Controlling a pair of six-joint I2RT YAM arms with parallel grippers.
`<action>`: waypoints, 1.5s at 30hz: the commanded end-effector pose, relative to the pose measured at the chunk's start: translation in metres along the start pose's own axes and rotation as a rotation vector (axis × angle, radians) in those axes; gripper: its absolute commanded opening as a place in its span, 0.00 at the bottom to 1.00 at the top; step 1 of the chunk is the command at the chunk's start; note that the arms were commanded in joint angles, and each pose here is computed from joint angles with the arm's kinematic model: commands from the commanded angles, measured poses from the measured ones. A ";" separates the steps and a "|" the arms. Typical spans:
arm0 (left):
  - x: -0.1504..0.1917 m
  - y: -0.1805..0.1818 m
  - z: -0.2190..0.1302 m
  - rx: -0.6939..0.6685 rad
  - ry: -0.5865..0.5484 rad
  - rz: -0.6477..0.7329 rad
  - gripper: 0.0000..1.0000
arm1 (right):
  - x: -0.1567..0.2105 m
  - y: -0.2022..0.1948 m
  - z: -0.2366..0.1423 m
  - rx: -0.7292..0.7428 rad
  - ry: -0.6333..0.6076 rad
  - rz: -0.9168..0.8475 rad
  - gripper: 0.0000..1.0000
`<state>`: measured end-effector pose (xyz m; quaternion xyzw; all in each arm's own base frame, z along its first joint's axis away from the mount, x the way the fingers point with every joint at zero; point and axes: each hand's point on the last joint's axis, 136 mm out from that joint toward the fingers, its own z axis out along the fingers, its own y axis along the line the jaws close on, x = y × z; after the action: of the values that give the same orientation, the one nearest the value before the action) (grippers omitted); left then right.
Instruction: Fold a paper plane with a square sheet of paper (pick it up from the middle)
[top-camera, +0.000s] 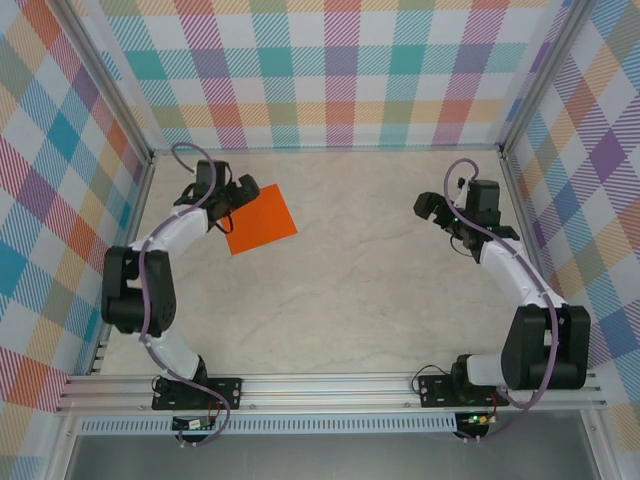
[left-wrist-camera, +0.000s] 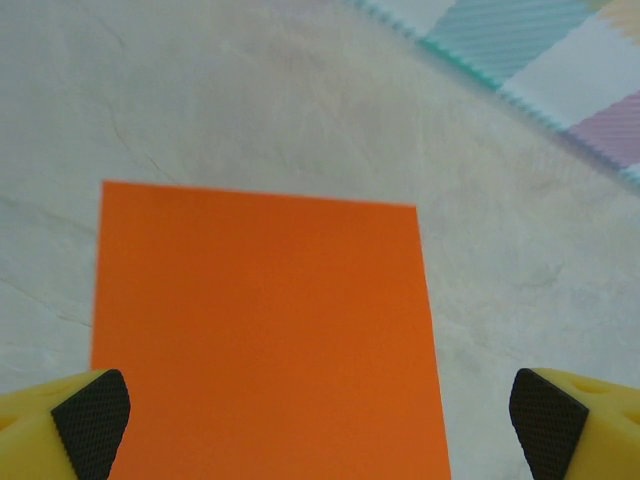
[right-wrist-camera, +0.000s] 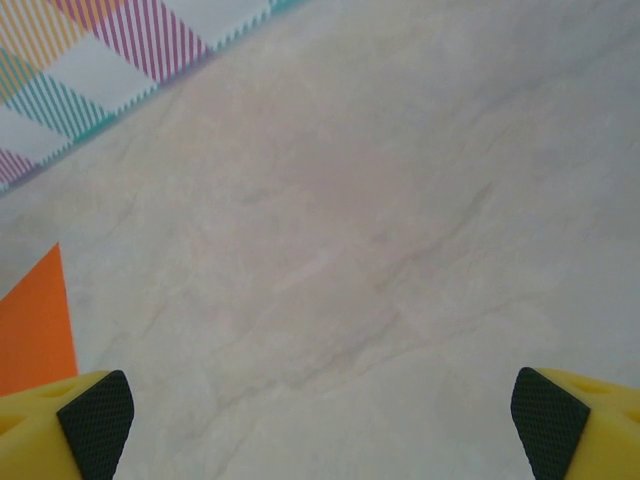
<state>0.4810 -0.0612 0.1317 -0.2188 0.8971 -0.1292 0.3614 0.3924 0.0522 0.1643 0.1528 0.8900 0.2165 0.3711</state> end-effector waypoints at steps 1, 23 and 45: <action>0.043 0.004 0.020 -0.084 0.201 -0.065 0.99 | 0.026 0.025 0.001 -0.086 0.162 0.093 1.00; 0.156 -0.015 0.058 -0.099 0.586 -0.063 0.93 | 0.055 0.046 0.019 -0.078 0.276 0.135 1.00; 0.207 -0.124 -0.064 0.176 0.646 0.027 0.94 | 0.109 0.086 0.054 -0.009 0.449 -0.016 0.83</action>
<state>0.3252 -0.2727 0.0526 -0.1138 0.9634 -0.2389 0.0438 0.3635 0.1599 0.1055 0.1344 0.9454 0.2425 0.1712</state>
